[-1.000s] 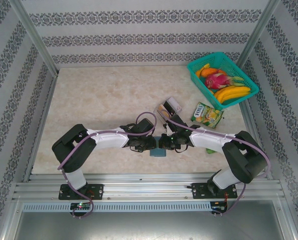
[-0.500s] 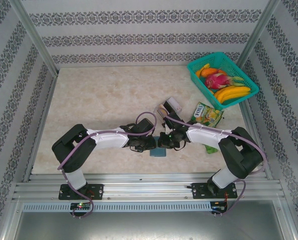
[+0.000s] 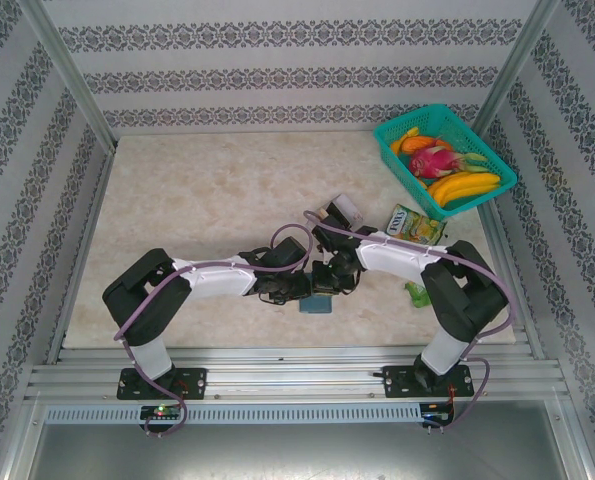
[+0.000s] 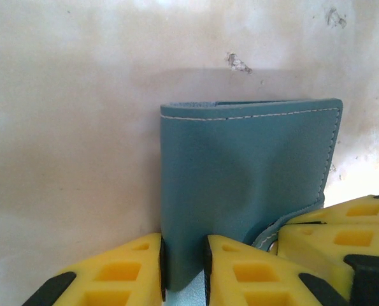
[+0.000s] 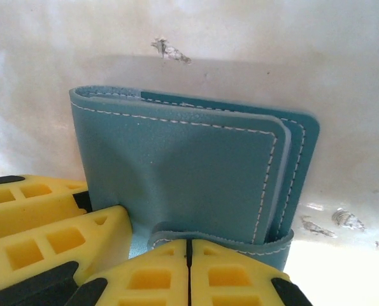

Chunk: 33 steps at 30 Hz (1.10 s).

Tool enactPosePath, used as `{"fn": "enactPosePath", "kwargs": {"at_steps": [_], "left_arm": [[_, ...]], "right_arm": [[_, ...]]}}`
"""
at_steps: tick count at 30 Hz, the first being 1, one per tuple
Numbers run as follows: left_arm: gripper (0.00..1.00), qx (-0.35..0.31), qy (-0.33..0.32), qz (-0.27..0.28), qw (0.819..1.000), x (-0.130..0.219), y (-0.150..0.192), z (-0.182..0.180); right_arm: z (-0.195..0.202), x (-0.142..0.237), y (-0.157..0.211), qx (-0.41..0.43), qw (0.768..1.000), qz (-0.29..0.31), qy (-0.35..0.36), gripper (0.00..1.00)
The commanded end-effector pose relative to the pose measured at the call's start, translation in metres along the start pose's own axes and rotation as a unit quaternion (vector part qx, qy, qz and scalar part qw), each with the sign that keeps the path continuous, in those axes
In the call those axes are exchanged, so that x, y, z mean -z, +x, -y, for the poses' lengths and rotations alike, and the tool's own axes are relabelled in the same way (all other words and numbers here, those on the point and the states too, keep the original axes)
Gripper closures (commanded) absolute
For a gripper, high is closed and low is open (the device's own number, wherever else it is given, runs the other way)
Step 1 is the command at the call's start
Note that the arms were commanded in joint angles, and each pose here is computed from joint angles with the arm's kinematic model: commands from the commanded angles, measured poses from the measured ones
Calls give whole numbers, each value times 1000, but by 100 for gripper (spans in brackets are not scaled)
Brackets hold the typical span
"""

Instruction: Put the credit cards into the card holder

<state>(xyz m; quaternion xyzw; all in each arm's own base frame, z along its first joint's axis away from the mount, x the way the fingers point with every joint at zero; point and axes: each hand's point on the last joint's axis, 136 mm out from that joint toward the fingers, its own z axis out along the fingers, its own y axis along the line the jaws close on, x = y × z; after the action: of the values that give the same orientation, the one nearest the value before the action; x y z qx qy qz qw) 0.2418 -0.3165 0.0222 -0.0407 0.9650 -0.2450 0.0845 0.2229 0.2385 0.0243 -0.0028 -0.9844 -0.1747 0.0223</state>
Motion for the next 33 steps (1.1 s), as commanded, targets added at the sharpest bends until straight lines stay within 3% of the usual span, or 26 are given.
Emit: {"fn": "enactPosePath", "kwargs": {"at_steps": [1,7,13,16,21,25,33], "left_arm": [[77,-16,-16,-32,999,-15,27,-10],[77,-14,-8,-25,1000,-14,26,-9],[77,-13,-6,-24,1000,-12,26,-9],[77,-12,-5,-20,1000,-12,26,-10],[77,-11,-4,-17,1000,-11,26,-11],[77,-8,-5,-11,1000,-10,25,-13],[78,-5,-10,-11,1000,-12,26,-17]], "right_arm": [[64,-32,8,-11,991,-5,132,93],[57,-44,7,-22,992,-24,125,94],[66,-51,4,-18,981,-38,192,94],[61,-63,3,-30,984,-40,169,94],[63,-62,-3,-21,978,-42,205,95],[59,-68,-6,-50,986,-41,156,95],[65,-35,-23,-107,988,38,102,98]]}}
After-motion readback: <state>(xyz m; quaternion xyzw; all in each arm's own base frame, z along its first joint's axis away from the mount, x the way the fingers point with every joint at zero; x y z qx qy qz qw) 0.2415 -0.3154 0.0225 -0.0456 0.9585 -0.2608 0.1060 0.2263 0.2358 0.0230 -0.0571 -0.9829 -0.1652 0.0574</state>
